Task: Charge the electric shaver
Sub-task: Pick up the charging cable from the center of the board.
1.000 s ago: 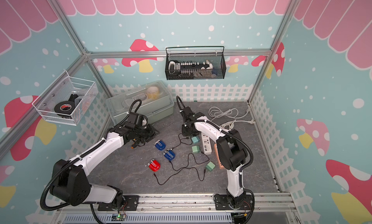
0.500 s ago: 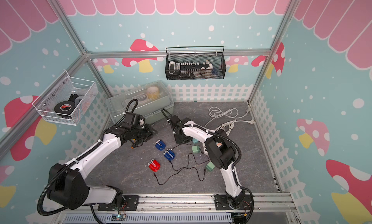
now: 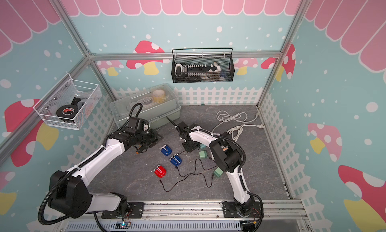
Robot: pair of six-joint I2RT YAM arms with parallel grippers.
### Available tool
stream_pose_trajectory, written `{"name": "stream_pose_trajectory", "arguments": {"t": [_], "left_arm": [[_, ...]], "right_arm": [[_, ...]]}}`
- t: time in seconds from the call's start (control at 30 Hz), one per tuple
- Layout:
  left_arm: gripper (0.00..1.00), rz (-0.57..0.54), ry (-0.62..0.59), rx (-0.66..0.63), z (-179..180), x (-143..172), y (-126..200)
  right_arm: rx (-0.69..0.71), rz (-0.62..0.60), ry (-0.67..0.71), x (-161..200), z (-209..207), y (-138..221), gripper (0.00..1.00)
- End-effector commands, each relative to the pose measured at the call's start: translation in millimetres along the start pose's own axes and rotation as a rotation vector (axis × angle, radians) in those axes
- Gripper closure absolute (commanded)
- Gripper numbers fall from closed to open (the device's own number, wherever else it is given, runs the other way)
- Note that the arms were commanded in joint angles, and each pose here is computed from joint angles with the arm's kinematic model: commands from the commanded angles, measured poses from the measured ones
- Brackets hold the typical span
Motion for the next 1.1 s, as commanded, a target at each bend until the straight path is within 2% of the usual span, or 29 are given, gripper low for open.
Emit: {"name": "stream_pose_trajectory", "arguments": {"t": [0.0, 0.1, 0.2, 0.4, 0.53, 0.63, 0.8, 0.87, 0.93, 1.07], "left_arm": [[0.63, 0.003, 0.004, 0.002, 2.2, 1.9, 4.4], [0.63, 0.009, 0.008, 0.004, 2.1, 2.7, 3.9], [0.65, 0.014, -0.004, 0.019, -1.9, 4.1, 5.6], [0.66, 0.048, -0.054, 0.054, -20.2, 12.4, 2.3], [0.65, 0.073, -0.069, 0.086, -34.8, 18.2, -2.7], [0.6, 0.101, -0.04, 0.15, -47.7, 20.1, -8.5], [0.44, 0.137, 0.017, 0.249, -71.7, 17.4, -23.6], [0.4, 0.172, 0.025, 0.27, -81.2, 24.7, -34.5], [0.38, 0.206, 0.057, 0.29, -86.6, 25.1, -47.7], [0.39, 0.225, 0.071, 0.325, -98.5, 22.4, -63.9]], "right_arm": [[-0.037, 0.027, 0.03, -1.1, 6.1, -12.0, 0.72], [-0.055, 0.022, 0.034, -5.5, 7.7, -11.4, 0.9], [-0.069, -0.033, 0.049, -12.4, 7.5, 8.2, 1.0], [-0.14, -0.19, 0.042, -22.1, 1.9, 72.5, 1.0], [-0.204, -0.244, 0.013, -17.6, -4.0, 98.2, 1.0], [-0.256, -0.29, 0.005, -12.2, -5.8, 115.9, 1.0], [-0.327, -0.34, -0.016, -5.9, -9.2, 121.9, 1.0], [-0.355, -0.353, -0.022, -5.4, -8.7, 124.0, 1.0], [-0.376, -0.365, -0.021, -5.0, -7.4, 125.4, 1.0], [-0.401, -0.37, -0.023, -4.3, -5.4, 126.8, 1.0]]}}
Point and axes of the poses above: each gripper's point midway between its finger pads, its own y axis back along the fingers, its own z axis along the line the jaws close on, x = y × z, the point moved 5 cm from there along y, back along the fingers, and after that the axes turned 4 degrees about y, right-handed, at the moved point
